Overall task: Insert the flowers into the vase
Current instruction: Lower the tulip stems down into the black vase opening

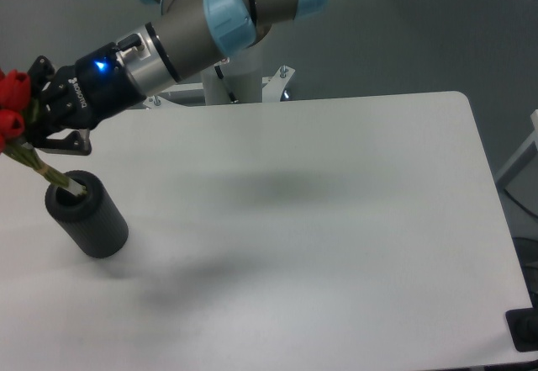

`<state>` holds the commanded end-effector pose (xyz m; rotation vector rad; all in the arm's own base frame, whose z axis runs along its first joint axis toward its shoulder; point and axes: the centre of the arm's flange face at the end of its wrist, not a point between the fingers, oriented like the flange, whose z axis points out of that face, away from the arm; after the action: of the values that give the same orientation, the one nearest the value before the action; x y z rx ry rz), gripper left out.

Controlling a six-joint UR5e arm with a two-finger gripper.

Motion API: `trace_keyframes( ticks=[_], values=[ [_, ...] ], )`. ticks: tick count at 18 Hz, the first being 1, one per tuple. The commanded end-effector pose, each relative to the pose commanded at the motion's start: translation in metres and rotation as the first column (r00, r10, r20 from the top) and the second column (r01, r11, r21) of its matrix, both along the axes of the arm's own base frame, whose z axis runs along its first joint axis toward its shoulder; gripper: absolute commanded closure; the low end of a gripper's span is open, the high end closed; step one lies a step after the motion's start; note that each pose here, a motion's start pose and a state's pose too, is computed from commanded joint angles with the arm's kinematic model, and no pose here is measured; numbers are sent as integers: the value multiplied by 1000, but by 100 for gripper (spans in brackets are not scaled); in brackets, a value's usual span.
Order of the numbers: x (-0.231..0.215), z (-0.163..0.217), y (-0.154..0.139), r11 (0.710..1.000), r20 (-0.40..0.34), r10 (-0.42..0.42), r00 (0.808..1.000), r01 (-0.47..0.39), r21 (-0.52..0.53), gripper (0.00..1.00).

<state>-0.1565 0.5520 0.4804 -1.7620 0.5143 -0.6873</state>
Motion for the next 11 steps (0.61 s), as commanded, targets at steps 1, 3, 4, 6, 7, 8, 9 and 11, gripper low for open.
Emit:
trace_keyframes(
  ticks=[1,3,4,6,7,8,9,11],
  values=[
    [0,-3,0,1000,3,0,1000,0,-4,78],
    [0,-7,1,1000,-2,-5,1000,5,0,78],
    [-1,-10,2,1000,1,-5,1000,5,-4,78],
    [0,-17,2,1000,-7,-12,1000,12,1,78],
    [0,-22,2,1000,-14,-16,1000,16,6,78],
    [0,-29,3,1000,-14,-19,1000,19,5,78],
    [-1,-36,4,1000,-16,-22,1000,22,5,78],
    [-1,-44,4,1000,-20,-27,999,27,5,78]
  ],
)
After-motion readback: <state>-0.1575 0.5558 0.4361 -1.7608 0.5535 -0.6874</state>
